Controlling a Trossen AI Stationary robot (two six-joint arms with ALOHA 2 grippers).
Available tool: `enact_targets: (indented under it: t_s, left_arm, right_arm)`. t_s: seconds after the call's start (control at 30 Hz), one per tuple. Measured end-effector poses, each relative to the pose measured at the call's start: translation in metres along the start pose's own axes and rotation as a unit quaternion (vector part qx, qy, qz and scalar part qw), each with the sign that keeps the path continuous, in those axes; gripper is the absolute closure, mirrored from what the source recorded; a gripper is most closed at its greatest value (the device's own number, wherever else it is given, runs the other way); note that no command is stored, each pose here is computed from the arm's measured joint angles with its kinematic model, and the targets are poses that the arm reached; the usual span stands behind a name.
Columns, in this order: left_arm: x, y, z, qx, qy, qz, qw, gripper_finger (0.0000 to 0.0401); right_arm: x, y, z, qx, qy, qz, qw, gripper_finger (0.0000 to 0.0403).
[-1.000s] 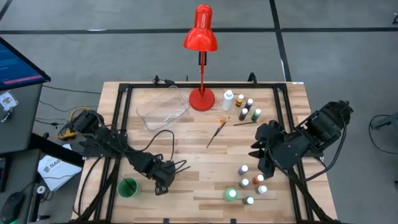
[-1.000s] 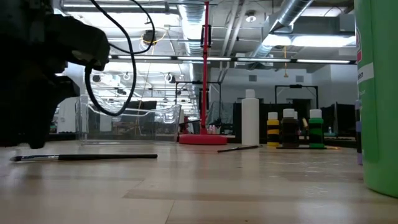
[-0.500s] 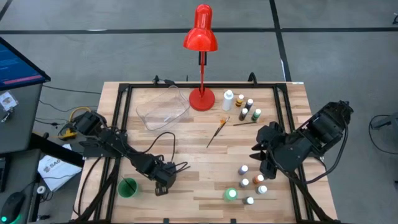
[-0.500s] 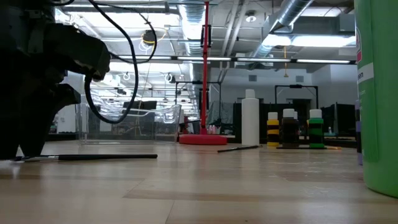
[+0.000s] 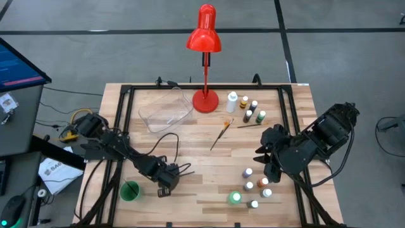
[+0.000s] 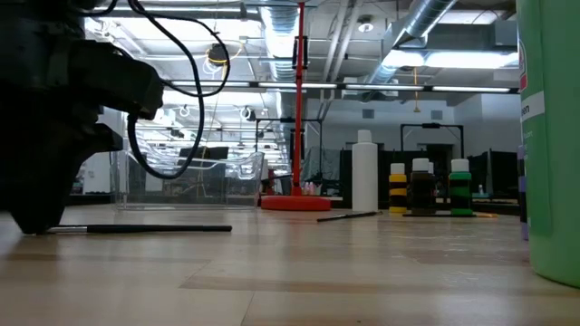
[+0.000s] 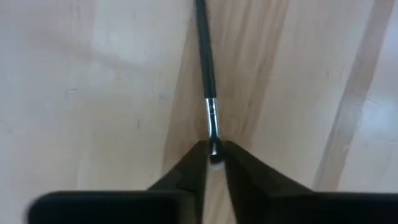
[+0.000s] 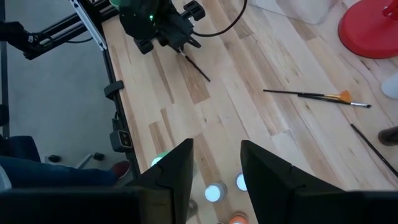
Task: Pick & Place Paint Supplies
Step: Put the black brush into the green cup
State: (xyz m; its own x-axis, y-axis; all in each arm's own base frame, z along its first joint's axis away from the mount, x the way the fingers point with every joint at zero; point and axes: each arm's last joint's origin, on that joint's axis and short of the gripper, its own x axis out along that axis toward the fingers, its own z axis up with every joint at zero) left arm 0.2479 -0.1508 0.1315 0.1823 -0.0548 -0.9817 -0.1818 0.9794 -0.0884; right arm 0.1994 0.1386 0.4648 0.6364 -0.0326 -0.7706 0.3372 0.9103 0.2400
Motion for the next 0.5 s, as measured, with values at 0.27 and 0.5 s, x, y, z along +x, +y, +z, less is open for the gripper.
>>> enact_targets:
  t_s: [0.27, 0.5]
  left_arm:
    - [-0.007, 0.000, 0.000, -0.001, 0.008, -0.038, 0.999, 0.0399]
    - [-0.049, 0.014, 0.001, -0.022, -0.031, -0.067, 0.997, 0.0401]
  right_arm:
    - [0.000, 0.000, 0.000, 0.000, 0.000, 0.000, 1.000, 0.0275]
    - [0.000, 0.000, 0.000, 0.000, 0.000, 0.000, 1.000, 0.0275]
